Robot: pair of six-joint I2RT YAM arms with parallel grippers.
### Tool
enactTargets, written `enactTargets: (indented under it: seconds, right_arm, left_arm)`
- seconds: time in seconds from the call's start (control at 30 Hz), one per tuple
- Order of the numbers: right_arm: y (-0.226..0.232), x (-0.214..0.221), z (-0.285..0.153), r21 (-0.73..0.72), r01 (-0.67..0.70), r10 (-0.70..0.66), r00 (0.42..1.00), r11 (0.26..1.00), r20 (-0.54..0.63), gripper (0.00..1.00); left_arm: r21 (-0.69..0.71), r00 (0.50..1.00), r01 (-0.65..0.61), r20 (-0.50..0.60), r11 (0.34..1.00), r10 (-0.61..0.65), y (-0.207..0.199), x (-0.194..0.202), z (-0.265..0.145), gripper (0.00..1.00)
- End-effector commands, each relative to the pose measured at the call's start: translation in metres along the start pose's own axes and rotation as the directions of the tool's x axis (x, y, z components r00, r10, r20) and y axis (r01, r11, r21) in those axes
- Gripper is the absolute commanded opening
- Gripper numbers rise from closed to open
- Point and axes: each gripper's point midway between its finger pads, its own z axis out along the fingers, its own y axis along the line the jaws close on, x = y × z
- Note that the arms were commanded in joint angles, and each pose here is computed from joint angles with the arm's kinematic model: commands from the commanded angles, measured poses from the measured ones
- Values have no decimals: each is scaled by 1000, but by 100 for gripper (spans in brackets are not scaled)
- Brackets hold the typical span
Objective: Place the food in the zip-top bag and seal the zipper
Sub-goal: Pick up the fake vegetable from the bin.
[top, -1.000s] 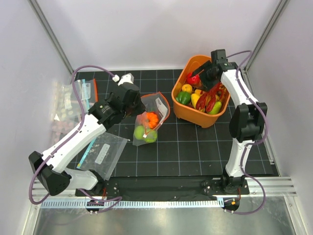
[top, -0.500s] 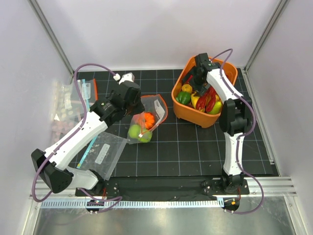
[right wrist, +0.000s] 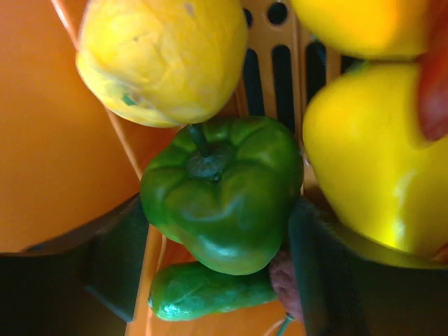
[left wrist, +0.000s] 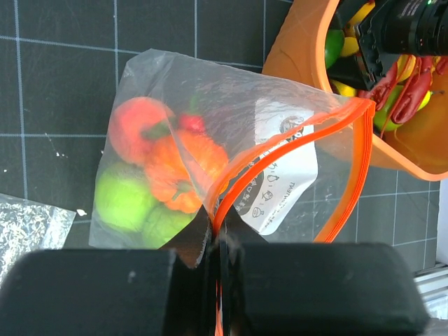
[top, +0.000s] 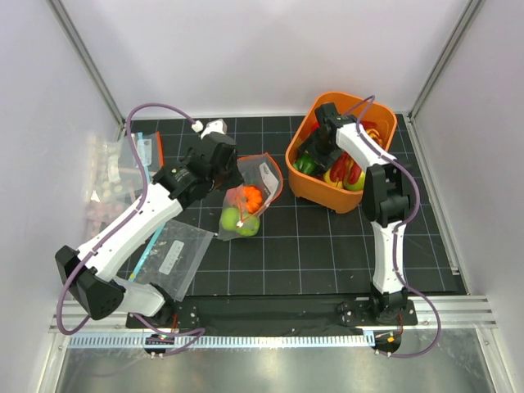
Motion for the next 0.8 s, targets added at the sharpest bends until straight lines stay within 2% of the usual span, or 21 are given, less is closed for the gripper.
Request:
enactTargets:
  seconds: [0.0,0.07,0.2,0.5,0.63,0.7,0.77]
  right_arm:
    - [7,-5,-5,-30,-11,11,1000,1000,12,61]
    - [17,-17,-27,-69,4,1,998,998,69,50]
    - [36,-36,-74,-181,38,-8,986,983,164,37]
    - [53,-35,-178,-374,140,-48,968,917,245,34]
    - [63,-15,-210,-482,187,-92,973,856,213,27]
    - [72,-3,-229,-560,203,-110,974,803,196,26]
    - [75,11,-248,-624,203,-123,978,754,168,19]
  left_arm:
    - [49,998,-5,55,999,2,-13,-22,-12,2]
    - [50,998,-15,57,999,12,-13,-23,-14,2]
    - [46,998,-27,61,999,24,-12,-25,-17,2]
    - [47,999,-20,45,999,17,-10,-19,-16,1]
    - [59,998,-19,56,998,15,-14,-25,-19,1]
    - [69,998,-20,61,997,15,-17,-29,-23,1]
    - [70,998,-21,60,997,17,-18,-30,-24,2]
